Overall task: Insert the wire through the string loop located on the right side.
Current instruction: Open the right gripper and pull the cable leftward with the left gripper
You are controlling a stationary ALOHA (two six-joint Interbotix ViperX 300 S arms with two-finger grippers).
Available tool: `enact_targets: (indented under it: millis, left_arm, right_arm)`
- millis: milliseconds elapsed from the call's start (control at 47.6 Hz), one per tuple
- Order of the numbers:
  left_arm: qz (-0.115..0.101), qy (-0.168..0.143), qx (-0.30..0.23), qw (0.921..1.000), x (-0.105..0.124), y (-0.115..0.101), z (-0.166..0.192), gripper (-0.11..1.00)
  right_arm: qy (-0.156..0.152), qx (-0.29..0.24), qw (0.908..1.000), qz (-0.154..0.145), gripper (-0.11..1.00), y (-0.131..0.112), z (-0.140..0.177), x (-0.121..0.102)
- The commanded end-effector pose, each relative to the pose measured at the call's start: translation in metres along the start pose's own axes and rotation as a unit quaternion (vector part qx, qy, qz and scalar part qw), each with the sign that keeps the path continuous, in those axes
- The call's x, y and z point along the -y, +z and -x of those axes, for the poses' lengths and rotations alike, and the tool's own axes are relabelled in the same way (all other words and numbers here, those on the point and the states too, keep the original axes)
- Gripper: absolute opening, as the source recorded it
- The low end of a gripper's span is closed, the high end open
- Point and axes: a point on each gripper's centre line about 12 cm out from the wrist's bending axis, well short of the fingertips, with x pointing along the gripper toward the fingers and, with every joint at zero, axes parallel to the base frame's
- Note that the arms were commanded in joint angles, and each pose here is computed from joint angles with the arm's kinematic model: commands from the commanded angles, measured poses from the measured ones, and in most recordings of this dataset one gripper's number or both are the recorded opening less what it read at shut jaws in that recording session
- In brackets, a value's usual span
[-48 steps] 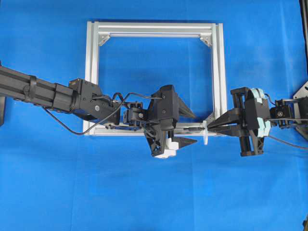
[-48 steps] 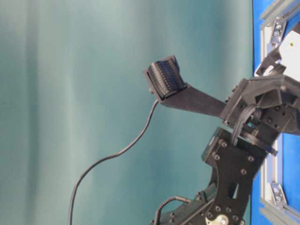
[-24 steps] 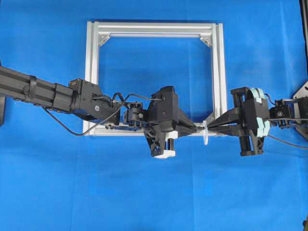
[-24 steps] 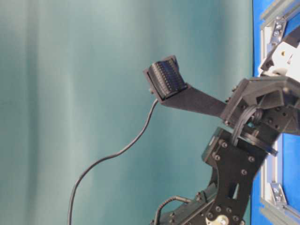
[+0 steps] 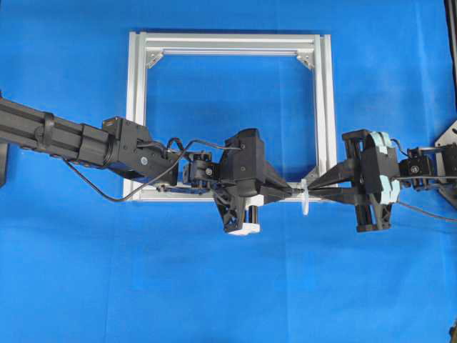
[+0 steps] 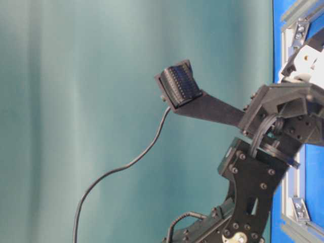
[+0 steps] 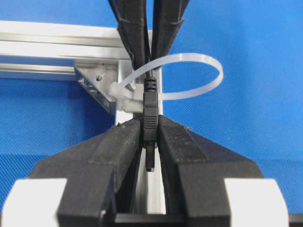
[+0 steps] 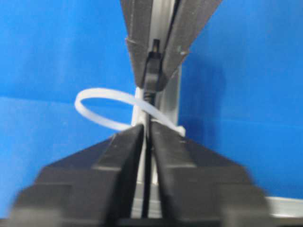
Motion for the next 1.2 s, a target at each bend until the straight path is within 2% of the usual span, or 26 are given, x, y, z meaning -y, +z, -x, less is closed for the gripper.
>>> enact_targets:
  millis: [0, 189, 273, 483, 693, 904, 1177]
  left_arm:
    - [-0.001, -0.003, 0.027, 0.9996, 0.002, 0.021, 0.006, 0.08]
    - [0.000, -0.003, 0.027, 0.9996, 0.002, 0.022, 0.006, 0.08]
    - [-0.001, -0.003, 0.027, 0.9996, 0.002, 0.022, 0.006, 0.08]
    - [-0.001, -0.003, 0.029, 0.9996, 0.002, 0.025, 0.008, 0.08]
    - [-0.002, -0.002, 0.024, 0.9997, 0.001, 0.023, 0.031, 0.08]
    - [-0.005, -0.006, 0.018, 0.9998, 0.004, 0.011, 0.073, 0.08]
    - [-0.004, -0.009, 0.008, 0.9999, 0.002, -0.020, 0.138, 0.08]
  right_arm:
    - [0.002, 0.011, 0.9999, -0.003, 0.23, 0.007, -0.001, -0.001]
    - [0.001, 0.011, 0.9999, -0.004, 0.80, 0.007, -0.001, -0.001]
    - [0.001, 0.011, 0.9999, -0.003, 0.95, 0.007, -0.001, -0.001]
    - [0.001, 0.011, 0.9999, -0.003, 0.94, 0.007, -0.001, -0.001]
    - [0.002, 0.010, 0.9999, -0.001, 0.94, 0.007, -0.001, -0.001]
    - [0.002, 0.010, 0.9999, 0.000, 0.94, 0.007, -0.001, -0.001]
    - [0.002, 0.006, 1.0000, 0.000, 0.94, 0.007, -0.002, -0.002]
